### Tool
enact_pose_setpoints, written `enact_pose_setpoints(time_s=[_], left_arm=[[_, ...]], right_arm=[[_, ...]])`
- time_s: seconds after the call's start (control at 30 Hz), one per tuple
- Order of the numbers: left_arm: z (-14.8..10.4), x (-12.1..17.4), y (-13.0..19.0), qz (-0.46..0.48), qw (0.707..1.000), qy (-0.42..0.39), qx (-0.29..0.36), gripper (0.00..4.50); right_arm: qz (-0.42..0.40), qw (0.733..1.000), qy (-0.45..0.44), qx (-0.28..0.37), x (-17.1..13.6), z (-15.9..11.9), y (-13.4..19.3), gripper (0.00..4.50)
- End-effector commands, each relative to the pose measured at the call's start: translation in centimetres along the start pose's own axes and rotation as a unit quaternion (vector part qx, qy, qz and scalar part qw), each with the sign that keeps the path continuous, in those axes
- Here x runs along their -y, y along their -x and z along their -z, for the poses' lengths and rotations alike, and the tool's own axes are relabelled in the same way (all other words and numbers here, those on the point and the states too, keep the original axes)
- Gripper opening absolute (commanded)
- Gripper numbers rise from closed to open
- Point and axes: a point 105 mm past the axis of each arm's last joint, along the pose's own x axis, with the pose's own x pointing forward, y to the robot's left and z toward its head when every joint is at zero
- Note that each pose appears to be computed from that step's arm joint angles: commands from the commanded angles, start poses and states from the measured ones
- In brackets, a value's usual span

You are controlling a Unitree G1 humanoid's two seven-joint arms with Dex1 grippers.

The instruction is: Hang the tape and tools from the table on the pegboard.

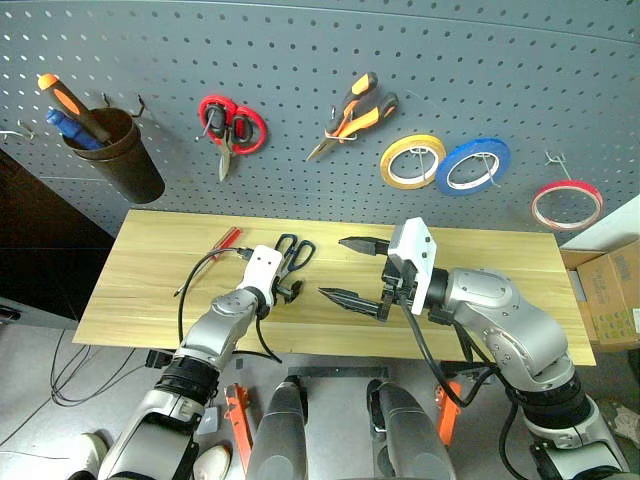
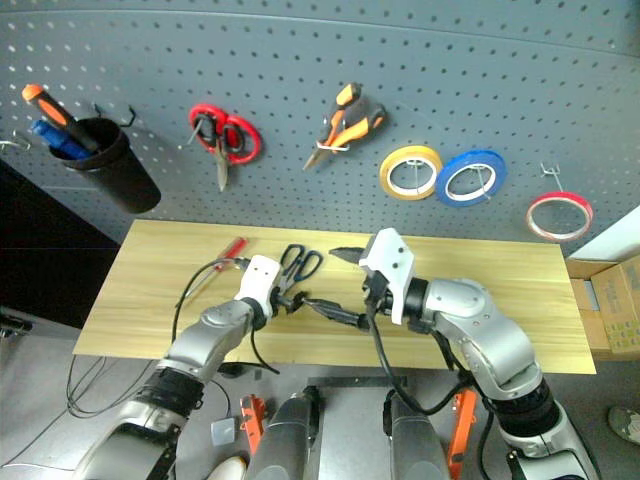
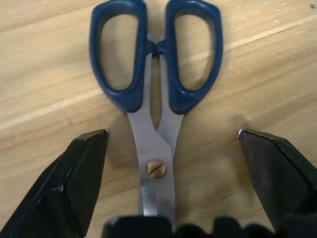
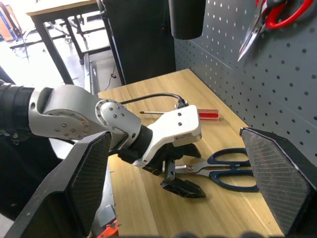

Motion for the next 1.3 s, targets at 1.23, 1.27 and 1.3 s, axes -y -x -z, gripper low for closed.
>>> enact_pose_setpoints(time_s=[1.23,1.27,1.3], left_arm=[[-4.7,-0.4,7.5,-0.049,0.992,0.003,0.116,0.54],[-4.9,-0.8,8.1,-0.063,0.990,0.003,0.124,0.54],[-5.1,-1.0,8.6,-0.074,0.988,0.003,0.133,0.54]], right_arm=[[0.133,0.988,0.005,0.073,1.2,-3.3,1.9,4.50],[0.138,0.986,-0.023,0.092,1.1,-3.5,2.0,4.50],[0.137,0.984,-0.044,0.108,0.9,-3.8,2.0,4.50]])
